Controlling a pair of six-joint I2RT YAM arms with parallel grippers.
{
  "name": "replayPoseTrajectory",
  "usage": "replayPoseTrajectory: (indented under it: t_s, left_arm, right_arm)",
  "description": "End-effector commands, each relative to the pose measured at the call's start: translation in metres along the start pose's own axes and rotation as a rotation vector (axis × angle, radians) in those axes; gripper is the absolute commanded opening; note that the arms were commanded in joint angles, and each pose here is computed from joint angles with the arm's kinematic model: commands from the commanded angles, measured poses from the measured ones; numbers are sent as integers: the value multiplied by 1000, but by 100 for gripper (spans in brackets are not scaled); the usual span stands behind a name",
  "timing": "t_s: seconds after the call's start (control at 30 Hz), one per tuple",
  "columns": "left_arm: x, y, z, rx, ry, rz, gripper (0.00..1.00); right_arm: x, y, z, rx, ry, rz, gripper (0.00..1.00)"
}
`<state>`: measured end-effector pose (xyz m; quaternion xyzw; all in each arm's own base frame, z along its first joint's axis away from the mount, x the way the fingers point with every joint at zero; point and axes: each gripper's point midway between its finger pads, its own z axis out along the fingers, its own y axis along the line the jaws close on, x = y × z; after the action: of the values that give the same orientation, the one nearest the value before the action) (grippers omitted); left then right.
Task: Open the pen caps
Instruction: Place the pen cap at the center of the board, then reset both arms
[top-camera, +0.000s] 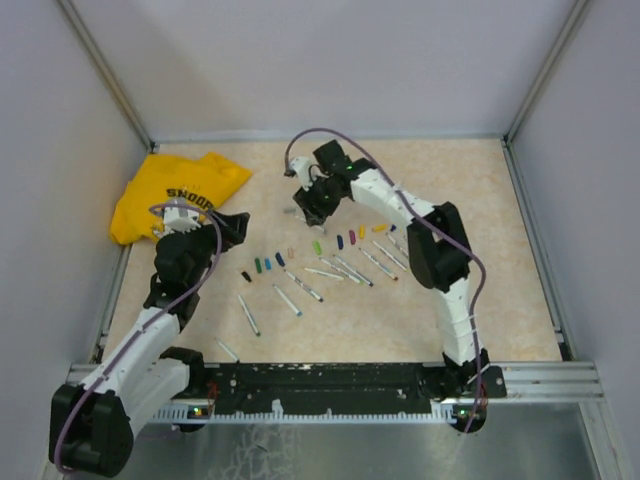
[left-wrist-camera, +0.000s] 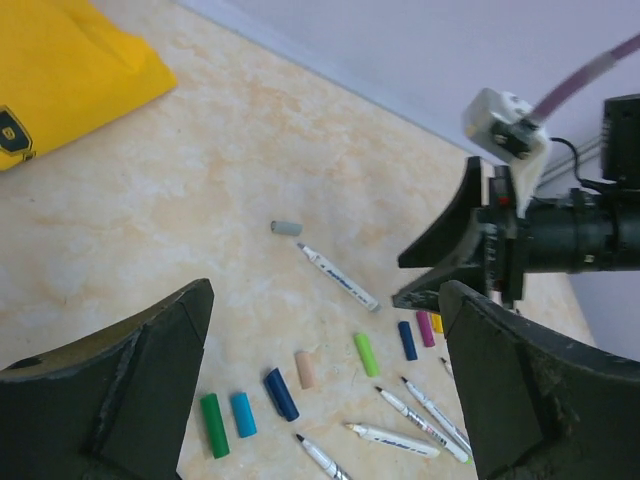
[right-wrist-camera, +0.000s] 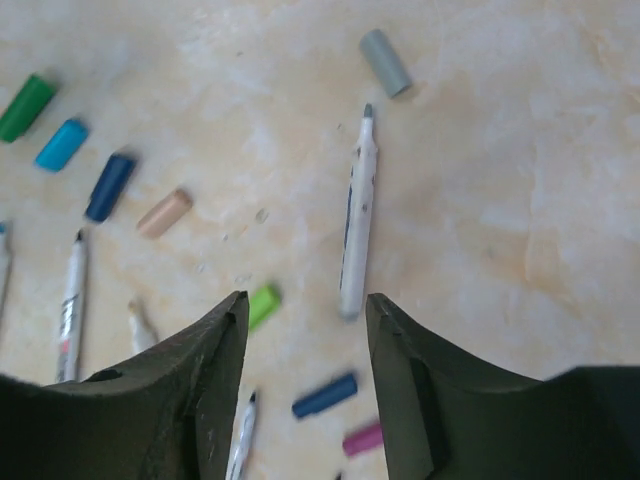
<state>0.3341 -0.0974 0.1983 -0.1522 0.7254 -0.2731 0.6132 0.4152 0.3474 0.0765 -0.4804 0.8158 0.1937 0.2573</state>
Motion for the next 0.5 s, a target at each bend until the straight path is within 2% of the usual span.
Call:
replayPoseTrajectory:
  t_s: [0.0,0.17,0.47]
  left_arm:
    - [-22,-22,-18,113,-85,80,99]
    - [-37,-58,-34,256,-84,103,100]
    - [-47,-100,-41,387,28,129,100]
  right_arm:
    - [-59,8,-122,39,-291,-90,54]
    - [-43,14,-203,115,-433,-96,62]
    - [14,-8,-323,369,-651,33,77]
